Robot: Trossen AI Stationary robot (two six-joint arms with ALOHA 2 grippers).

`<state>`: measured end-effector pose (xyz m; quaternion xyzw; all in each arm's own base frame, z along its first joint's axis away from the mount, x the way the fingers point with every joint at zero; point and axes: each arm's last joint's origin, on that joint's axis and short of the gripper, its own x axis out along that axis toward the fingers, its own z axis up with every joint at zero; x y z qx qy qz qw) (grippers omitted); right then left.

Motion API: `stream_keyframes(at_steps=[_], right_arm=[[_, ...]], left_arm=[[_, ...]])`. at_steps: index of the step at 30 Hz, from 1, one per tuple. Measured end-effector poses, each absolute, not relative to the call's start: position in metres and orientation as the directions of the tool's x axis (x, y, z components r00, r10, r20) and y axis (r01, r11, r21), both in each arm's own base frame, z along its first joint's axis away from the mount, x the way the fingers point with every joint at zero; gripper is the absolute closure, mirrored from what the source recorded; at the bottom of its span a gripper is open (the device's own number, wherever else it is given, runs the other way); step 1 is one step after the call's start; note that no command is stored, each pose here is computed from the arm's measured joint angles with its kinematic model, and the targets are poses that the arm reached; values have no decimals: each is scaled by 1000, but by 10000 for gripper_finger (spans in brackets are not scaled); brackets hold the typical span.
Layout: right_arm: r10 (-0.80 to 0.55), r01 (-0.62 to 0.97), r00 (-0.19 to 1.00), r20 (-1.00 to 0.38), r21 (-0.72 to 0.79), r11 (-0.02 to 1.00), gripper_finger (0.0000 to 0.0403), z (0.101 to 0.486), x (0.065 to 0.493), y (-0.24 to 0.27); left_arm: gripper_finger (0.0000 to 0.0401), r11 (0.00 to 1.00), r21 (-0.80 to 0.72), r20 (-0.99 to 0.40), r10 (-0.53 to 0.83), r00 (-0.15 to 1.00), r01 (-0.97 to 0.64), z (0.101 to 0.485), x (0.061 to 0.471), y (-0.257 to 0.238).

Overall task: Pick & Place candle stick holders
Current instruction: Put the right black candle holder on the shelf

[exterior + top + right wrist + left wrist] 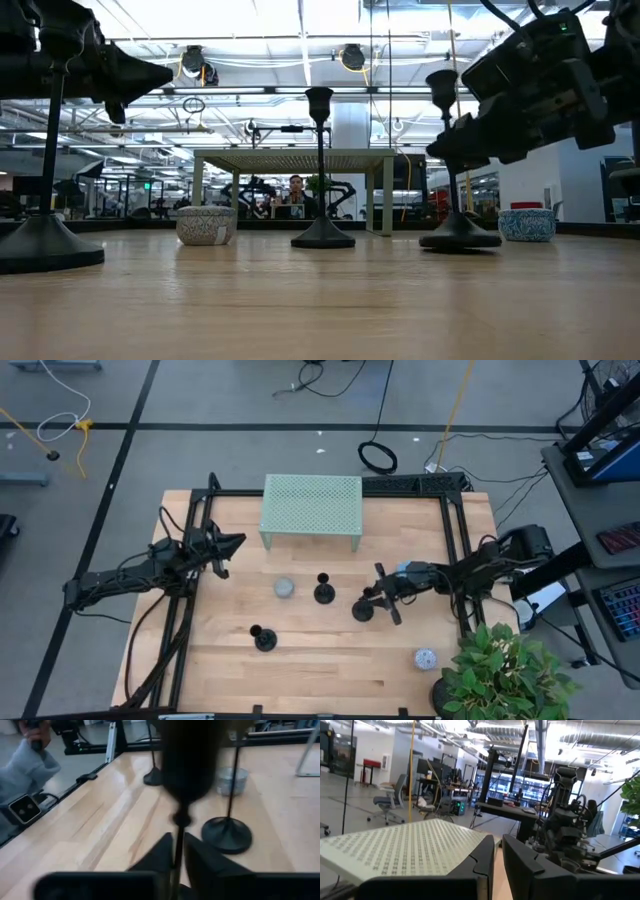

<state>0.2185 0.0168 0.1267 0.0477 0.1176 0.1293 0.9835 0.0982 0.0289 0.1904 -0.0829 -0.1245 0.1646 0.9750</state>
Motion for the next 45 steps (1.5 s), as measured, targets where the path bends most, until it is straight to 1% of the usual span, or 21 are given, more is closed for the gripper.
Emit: stream_keyframes(at_steps=[2,6,10,13,17,19,21,23,27,32,37,41,45], right_arm=[[266,-237,941,-208,152,959,391,129,218,14],[239,-203,957,-162,214,956,390,138,220,7],[217,-192,972,-88,229,954,395,159,222,0],[191,-167,978,-83,238,957,394,179,223,-10],[144,-107,974,-176,204,973,394,210,225,-24],[115,-85,973,-202,150,985,394,230,226,-32],[81,-67,977,-195,75,995,395,251,228,-41],[40,-38,987,-157,11,999,395,272,231,-51],[-70,63,991,-111,-65,996,395,296,236,-80],[-210,201,972,-104,-90,976,395,309,244,-126],[-317,305,938,-141,-98,947,395,306,254,-172],[-343,336,926,-157,-70,939,395,300,265,-199],[-364,362,924,-117,-38,931,394,286,275,-219]], left_arm=[[361,931,-206,212,342,916,-300,190,98,29],[361,929,-208,207,349,914,-307,190,98,29],[361,926,-210,207,356,911,-314,190,98,29],[361,925,-211,207,359,910,-316,190,98,29],[361,925,-210,207,359,910,-317,190,98,29],[361,925,-210,209,359,910,-317,190,98,29],[361,925,-210,209,359,910,-317,190,98,29],[361,925,-209,210,359,909,-317,190,98,29],[361,926,-209,225,359,906,-315,191,98,29],[361,927,-210,242,358,902,-311,193,97,29],[361,927,-211,253,357,899,-309,194,97,29],[361,927,-212,253,357,899,-309,194,97,29],[361,927,-212,253,357,899,-309,194,97,29]])
